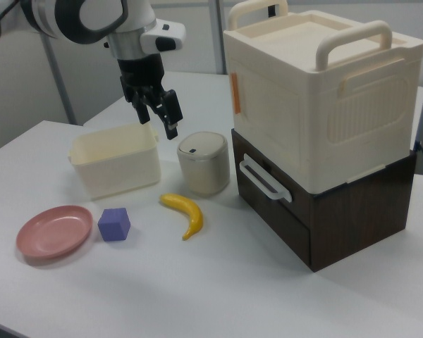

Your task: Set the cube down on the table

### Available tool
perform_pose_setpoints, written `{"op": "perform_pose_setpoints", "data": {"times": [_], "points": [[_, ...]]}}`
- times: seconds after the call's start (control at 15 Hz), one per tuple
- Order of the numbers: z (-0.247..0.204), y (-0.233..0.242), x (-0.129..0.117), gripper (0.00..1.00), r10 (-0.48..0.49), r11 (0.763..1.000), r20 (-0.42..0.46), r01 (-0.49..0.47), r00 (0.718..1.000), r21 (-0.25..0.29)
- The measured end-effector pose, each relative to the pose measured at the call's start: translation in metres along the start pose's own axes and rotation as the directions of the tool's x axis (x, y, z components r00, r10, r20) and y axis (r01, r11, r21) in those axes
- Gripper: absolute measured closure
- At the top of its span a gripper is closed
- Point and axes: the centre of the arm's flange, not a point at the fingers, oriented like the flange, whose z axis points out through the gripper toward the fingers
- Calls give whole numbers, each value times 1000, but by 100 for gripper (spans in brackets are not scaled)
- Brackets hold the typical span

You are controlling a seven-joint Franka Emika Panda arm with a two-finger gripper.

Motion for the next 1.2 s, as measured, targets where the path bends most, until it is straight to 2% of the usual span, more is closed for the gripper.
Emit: {"op": "perform_pose_setpoints", "data": {"times": [0.2, 0.4, 0.67, 1.2], "points": [[-3, -1, -2, 0, -71, 997, 16, 71, 997, 2], [-3, -4, -3, 0, -94, 996, 22, 94, 995, 3], [0, -20, -5, 0, -182, 983, 31, 182, 983, 7], [3, -27, -5, 0, -192, 981, 37, 192, 981, 7]]}}
